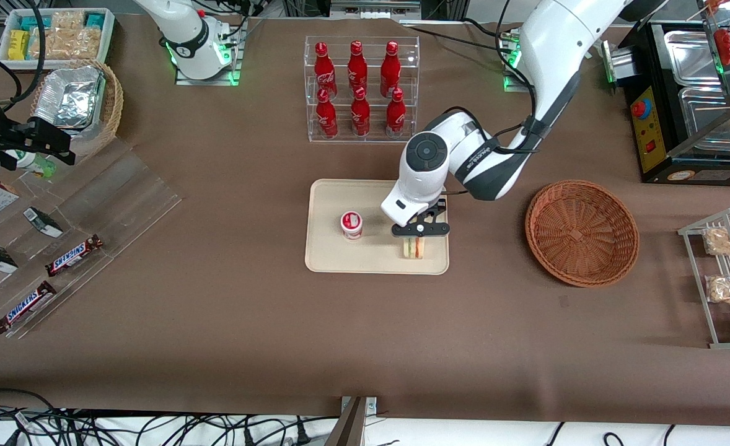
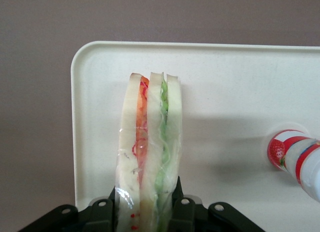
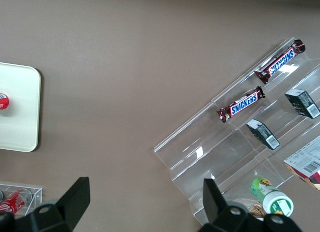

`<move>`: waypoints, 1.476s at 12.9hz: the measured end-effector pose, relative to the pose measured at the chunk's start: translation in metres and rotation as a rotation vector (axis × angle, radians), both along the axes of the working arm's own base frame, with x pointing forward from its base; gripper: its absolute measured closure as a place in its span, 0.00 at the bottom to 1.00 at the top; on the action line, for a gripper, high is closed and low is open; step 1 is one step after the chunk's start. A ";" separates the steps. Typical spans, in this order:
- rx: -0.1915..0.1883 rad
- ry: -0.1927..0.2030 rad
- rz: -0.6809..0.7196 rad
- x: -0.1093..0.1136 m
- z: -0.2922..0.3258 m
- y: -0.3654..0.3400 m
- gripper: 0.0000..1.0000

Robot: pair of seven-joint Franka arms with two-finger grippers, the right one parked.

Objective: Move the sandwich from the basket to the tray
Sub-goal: 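Lower the sandwich onto the tray beside the red cup, then open the left gripper and raise it away from the sandwich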

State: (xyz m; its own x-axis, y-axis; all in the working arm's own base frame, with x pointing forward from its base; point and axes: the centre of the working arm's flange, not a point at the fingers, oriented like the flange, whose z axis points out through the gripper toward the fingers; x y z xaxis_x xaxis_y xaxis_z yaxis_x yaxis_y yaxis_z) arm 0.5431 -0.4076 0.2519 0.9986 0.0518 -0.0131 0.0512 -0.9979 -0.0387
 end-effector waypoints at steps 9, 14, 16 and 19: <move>0.012 -0.011 0.030 -0.002 -0.021 -0.004 0.30; 0.001 -0.049 0.075 0.020 0.003 0.009 0.00; 0.024 -0.068 0.113 0.037 0.033 0.028 0.00; 0.050 -0.098 0.164 0.059 0.077 0.063 0.00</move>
